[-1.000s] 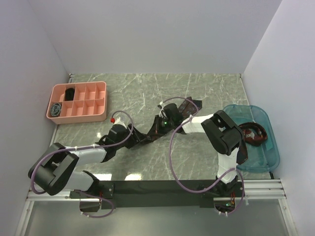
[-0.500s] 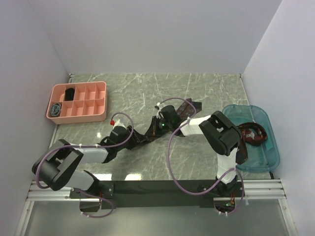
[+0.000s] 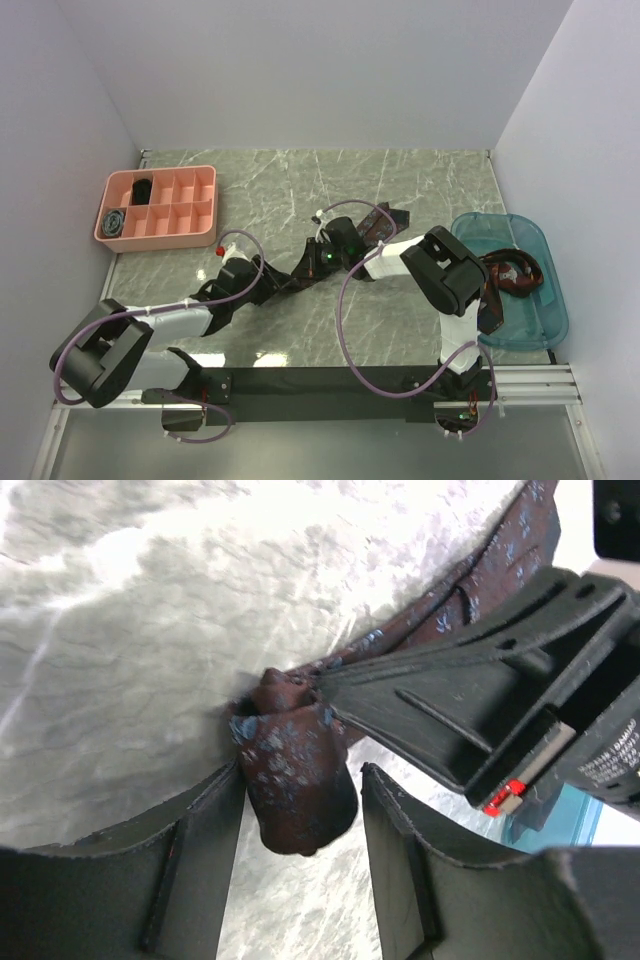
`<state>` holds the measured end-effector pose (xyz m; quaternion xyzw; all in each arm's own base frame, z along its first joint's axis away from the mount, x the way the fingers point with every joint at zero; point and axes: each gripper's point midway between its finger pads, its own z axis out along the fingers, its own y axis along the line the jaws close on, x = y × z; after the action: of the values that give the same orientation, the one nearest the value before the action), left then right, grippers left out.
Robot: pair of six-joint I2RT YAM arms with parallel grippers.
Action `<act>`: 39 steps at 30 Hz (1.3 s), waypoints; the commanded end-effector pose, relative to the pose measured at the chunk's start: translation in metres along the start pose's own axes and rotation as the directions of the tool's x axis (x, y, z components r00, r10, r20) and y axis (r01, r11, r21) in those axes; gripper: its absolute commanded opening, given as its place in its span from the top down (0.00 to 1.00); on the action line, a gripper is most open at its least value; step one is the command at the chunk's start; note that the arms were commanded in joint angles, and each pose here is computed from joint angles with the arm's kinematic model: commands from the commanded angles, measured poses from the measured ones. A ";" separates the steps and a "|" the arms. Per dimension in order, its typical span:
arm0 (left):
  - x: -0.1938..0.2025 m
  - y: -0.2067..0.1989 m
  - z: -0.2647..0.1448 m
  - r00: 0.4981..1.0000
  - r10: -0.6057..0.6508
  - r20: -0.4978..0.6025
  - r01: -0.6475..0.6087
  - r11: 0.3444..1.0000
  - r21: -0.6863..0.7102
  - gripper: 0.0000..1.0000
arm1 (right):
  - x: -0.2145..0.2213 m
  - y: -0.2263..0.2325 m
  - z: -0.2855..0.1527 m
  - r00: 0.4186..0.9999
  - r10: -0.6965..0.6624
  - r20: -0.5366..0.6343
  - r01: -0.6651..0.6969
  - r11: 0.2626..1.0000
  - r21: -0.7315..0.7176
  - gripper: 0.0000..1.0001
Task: Roll the ties
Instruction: Roll the tie
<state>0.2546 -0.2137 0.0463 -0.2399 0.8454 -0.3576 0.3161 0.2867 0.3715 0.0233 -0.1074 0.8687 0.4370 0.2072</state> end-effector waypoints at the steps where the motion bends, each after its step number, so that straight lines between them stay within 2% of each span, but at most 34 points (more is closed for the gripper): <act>1: -0.007 0.002 0.003 1.000 -0.016 0.019 0.016 1.000 -0.010 0.45 | 0.032 -0.035 0.003 0.998 -0.016 -0.065 0.023 0.993 0.116 1.00; 17: -0.006 0.008 0.008 0.999 -0.048 -0.003 0.048 0.998 -0.026 0.52 | 0.038 -0.038 0.006 0.997 -0.045 -0.067 0.053 0.992 0.116 1.00; 23: -0.003 0.014 0.013 0.999 -0.040 -0.007 0.040 0.999 -0.031 0.67 | 0.039 -0.028 0.006 0.996 -0.041 -0.075 0.047 0.996 0.078 1.00; 24: -0.002 0.015 0.013 0.999 -0.038 -0.006 0.037 0.999 -0.034 0.74 | 0.039 -0.026 0.006 0.996 -0.041 -0.076 0.046 0.996 0.070 1.00; 28: 0.000 0.019 0.011 1.000 -0.016 -0.007 0.016 0.999 -0.032 0.86 | 0.036 -0.018 0.003 0.997 -0.027 -0.069 0.030 0.999 0.045 1.00; 29: 0.003 0.019 0.009 1.000 -0.004 -0.011 0.004 1.000 -0.025 0.88 | 0.032 -0.014 0.001 0.998 -0.024 -0.060 0.026 0.999 0.038 0.99; 33: -0.002 0.024 0.007 0.999 0.027 0.030 -0.026 0.999 -0.037 0.94 | 0.010 -0.005 -0.012 1.000 -0.010 -0.007 0.010 1.000 0.024 0.75; 36: -0.002 0.026 0.004 0.998 0.043 0.035 -0.042 0.998 -0.037 0.95 | -0.007 0.004 -0.026 0.999 -0.018 0.048 0.017 1.000 0.022 0.66; 39: -0.002 0.027 0.002 0.997 0.056 0.044 -0.055 0.998 -0.035 0.98 | -0.019 0.010 -0.037 0.995 -0.055 0.084 0.051 0.998 0.044 0.66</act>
<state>0.2532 -0.2067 0.0318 -0.2390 0.8452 -0.3543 0.3209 0.2824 0.3558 0.0332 -0.1041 0.8701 0.4261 0.2248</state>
